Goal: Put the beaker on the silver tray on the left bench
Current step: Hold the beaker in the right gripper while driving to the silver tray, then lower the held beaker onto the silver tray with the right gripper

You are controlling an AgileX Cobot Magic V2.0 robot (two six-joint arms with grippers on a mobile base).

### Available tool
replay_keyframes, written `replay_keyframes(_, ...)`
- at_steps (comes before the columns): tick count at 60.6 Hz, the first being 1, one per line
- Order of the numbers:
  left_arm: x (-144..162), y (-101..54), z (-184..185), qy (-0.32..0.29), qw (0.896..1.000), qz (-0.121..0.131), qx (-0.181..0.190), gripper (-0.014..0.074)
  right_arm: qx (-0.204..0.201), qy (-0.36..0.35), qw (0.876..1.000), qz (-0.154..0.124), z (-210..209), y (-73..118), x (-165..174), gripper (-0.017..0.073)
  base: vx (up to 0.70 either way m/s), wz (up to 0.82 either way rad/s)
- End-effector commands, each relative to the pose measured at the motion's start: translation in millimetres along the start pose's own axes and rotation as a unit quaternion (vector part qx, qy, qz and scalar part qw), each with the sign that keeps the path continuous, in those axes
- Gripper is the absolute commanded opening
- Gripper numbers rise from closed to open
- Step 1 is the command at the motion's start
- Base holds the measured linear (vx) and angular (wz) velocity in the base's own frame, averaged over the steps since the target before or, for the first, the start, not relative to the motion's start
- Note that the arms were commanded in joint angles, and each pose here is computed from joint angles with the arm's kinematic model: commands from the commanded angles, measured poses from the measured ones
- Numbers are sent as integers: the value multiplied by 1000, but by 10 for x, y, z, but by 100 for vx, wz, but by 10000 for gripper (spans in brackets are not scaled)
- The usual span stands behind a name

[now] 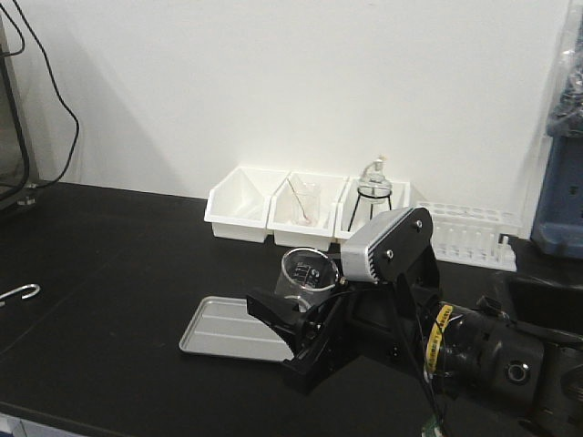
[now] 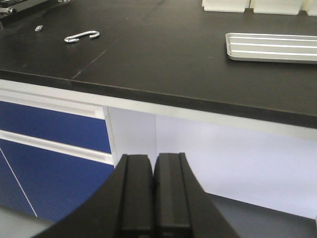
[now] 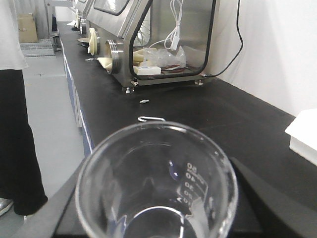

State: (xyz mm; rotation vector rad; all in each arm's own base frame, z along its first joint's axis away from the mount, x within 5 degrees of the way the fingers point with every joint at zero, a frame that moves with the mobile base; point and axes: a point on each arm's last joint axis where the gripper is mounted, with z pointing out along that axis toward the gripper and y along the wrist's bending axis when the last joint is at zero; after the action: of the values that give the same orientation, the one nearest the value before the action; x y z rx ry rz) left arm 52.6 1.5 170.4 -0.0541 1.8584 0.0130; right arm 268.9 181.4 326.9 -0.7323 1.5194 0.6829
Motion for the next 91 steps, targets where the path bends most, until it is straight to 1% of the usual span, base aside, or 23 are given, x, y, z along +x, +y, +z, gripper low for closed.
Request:
replay_keyframes(1,-15,1,14,-34,999,-4,0,1,-11,-53,999,-1,-72,36,-262,44,26,10)
replay_keyframes(48,-15,1,14,-34,999,-4,0,1,-11,-53,999,-1,-72,36,-262,44,23,-2)
replay_keyframes(91,-15,1,14,-34,999,-4,0,1,-11,-53,999,-1,-72,36,-262,44,5,-9)
